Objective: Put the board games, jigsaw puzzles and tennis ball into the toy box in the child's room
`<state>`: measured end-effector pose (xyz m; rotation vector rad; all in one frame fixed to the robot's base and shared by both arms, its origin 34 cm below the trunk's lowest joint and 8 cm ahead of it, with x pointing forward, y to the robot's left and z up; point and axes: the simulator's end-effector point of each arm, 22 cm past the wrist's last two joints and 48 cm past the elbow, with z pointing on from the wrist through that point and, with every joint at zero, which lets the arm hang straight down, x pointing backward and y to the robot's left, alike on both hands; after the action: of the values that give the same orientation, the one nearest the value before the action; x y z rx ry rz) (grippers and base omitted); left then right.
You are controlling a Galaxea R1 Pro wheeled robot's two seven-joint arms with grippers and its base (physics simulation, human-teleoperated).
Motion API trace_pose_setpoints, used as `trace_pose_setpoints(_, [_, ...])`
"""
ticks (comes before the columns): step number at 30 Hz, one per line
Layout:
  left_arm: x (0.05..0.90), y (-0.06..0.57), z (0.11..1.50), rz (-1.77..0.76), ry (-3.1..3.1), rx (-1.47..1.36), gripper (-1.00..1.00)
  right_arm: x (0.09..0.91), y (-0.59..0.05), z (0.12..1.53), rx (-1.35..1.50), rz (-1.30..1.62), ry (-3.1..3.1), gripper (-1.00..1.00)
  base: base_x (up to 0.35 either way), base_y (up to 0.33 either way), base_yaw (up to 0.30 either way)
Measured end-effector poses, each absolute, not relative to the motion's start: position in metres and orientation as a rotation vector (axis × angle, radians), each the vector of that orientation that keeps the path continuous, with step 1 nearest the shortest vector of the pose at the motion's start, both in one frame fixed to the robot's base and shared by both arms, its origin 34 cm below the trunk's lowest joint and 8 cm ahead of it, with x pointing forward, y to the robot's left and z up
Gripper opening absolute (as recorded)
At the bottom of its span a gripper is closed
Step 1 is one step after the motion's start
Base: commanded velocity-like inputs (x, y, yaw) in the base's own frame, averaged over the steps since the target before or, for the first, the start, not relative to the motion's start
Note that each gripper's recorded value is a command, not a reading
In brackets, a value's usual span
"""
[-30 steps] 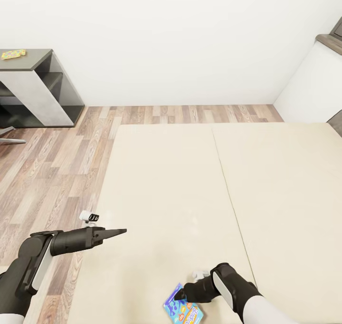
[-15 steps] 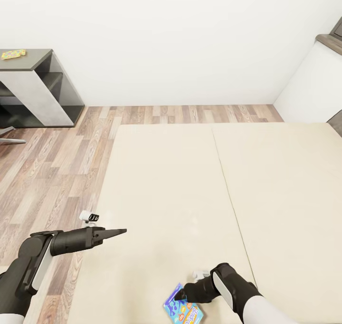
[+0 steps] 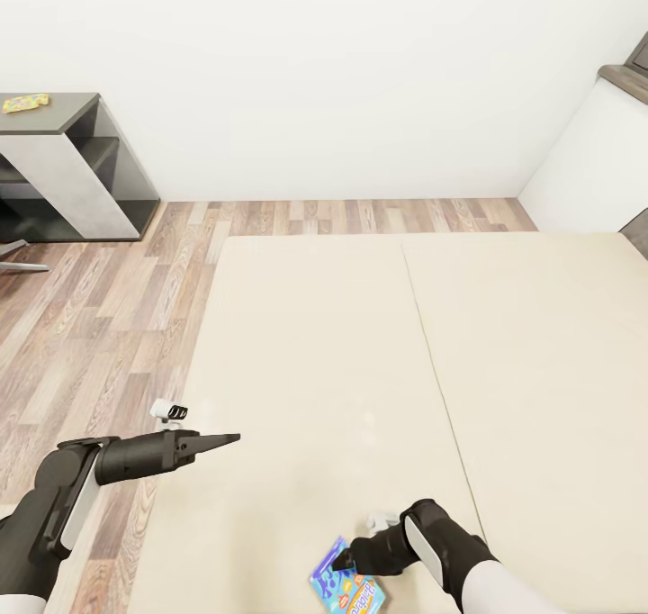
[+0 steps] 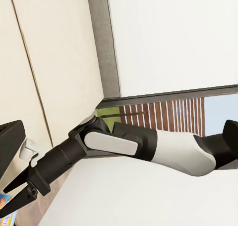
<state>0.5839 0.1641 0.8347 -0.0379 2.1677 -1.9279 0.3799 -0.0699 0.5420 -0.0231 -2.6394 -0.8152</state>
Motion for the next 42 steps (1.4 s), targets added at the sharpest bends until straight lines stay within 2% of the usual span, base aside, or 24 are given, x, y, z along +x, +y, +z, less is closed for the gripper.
trace_pose_setpoints(42, [0.584,0.165,0.835,-1.926,2.169,-0.039,1.00,0.379,-0.081,0.540,-0.037,-0.806,-2.639,1.00,0.000,0.000,0.000])
